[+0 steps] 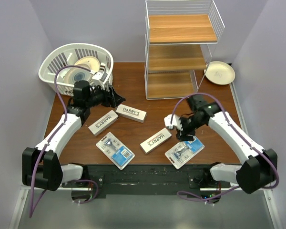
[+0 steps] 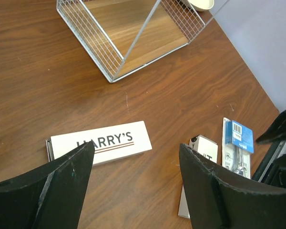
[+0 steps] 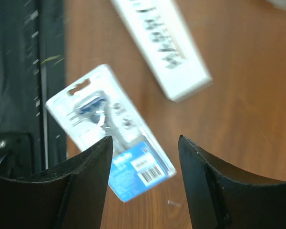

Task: Place and organize the shaving razors onto the shelf

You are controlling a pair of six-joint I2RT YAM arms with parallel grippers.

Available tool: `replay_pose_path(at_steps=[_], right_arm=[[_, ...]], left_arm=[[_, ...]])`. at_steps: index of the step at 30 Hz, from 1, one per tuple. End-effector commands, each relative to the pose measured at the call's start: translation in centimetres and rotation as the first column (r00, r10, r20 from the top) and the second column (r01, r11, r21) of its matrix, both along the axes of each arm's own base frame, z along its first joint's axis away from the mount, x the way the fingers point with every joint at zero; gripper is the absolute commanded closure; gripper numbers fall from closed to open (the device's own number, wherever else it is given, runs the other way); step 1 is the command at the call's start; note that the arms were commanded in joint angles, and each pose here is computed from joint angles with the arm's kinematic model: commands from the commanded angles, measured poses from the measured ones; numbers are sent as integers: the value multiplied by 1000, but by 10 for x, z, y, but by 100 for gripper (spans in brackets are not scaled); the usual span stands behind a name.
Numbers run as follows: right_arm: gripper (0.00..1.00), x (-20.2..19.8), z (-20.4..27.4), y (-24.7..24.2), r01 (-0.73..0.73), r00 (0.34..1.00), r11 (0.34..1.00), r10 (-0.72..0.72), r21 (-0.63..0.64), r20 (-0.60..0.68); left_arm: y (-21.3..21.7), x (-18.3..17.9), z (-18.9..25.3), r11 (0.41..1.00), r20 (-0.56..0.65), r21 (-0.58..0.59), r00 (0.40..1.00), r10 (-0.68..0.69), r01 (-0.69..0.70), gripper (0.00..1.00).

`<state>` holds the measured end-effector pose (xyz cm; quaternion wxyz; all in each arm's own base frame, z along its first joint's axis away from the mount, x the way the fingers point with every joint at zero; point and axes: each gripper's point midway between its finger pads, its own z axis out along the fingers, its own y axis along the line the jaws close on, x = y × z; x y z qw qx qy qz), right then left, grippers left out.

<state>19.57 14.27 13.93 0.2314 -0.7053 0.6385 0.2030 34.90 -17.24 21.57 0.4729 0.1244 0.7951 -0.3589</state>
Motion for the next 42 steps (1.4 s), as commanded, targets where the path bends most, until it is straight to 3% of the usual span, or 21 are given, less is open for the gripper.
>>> replay_pose_path(at_steps=[1,12,17,20,24,31,34,38,42], right_arm=[[38,-28,-31,-5,-252,968,956,252,-149,-19],[43,-39,-80,-20,-473,880,831,457,-292,-125],[45,-43,-103,-27,-484,873,815,474,-317,-114],[47,-41,-114,-30,-485,867,807,494,-337,-65],[63,-28,-126,-31,-475,855,795,518,-379,17],[86,-1,-119,-24,-549,741,710,658,-442,136],[88,17,-101,-12,-541,699,708,679,-454,226],[88,45,-58,12,-492,655,754,650,-435,385],[88,54,-36,27,-476,620,783,621,-400,480]], left_arm=[[2,-3,28,1000,146,24,989,-23,19,23],[21,-6,47,990,235,142,972,-9,-25,22],[24,-4,45,989,234,145,972,3,-38,21],[26,-1,43,988,229,149,973,8,-43,21],[22,2,37,991,209,127,978,4,-31,21],[3,-4,18,995,170,63,982,-84,75,24],[-14,-17,13,982,148,-19,972,-181,186,23],[-43,-42,9,941,146,-100,940,-307,323,19],[-59,-52,-1,928,120,-140,936,-331,346,17]])
